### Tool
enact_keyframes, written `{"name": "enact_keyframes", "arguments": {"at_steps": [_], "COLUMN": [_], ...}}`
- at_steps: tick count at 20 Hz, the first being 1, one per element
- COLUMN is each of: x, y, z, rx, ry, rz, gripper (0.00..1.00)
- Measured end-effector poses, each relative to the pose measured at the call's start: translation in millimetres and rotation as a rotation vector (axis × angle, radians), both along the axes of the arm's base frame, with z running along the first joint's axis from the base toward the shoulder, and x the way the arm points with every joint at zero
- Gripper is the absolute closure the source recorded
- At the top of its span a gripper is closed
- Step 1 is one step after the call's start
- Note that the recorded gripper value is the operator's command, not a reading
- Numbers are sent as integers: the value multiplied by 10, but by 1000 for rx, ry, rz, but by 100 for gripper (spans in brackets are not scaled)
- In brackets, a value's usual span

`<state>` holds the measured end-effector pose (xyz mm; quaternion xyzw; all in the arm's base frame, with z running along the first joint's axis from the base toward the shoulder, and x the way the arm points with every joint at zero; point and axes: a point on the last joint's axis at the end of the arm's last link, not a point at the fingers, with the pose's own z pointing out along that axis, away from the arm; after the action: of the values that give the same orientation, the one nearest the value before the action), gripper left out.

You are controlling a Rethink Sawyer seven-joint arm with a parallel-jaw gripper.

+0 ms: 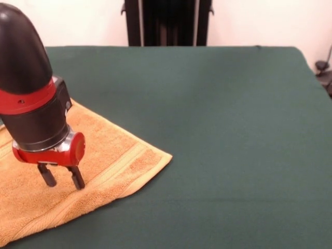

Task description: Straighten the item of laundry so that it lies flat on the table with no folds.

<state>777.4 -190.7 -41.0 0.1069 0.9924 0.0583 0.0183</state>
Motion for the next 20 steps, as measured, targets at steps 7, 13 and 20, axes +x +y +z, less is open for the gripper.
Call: {"name": "enact_keyframes", "arguments": {"at_steps": [7,13,20], "x": [-217,-536,-877], "y": [-83,-312,-444], "z": [42,173,406], "rx": [-32,-86,-121], "ry": [-137,-242,-309], "rz": [-1,7,22], "gripper": [0,0,0]}}
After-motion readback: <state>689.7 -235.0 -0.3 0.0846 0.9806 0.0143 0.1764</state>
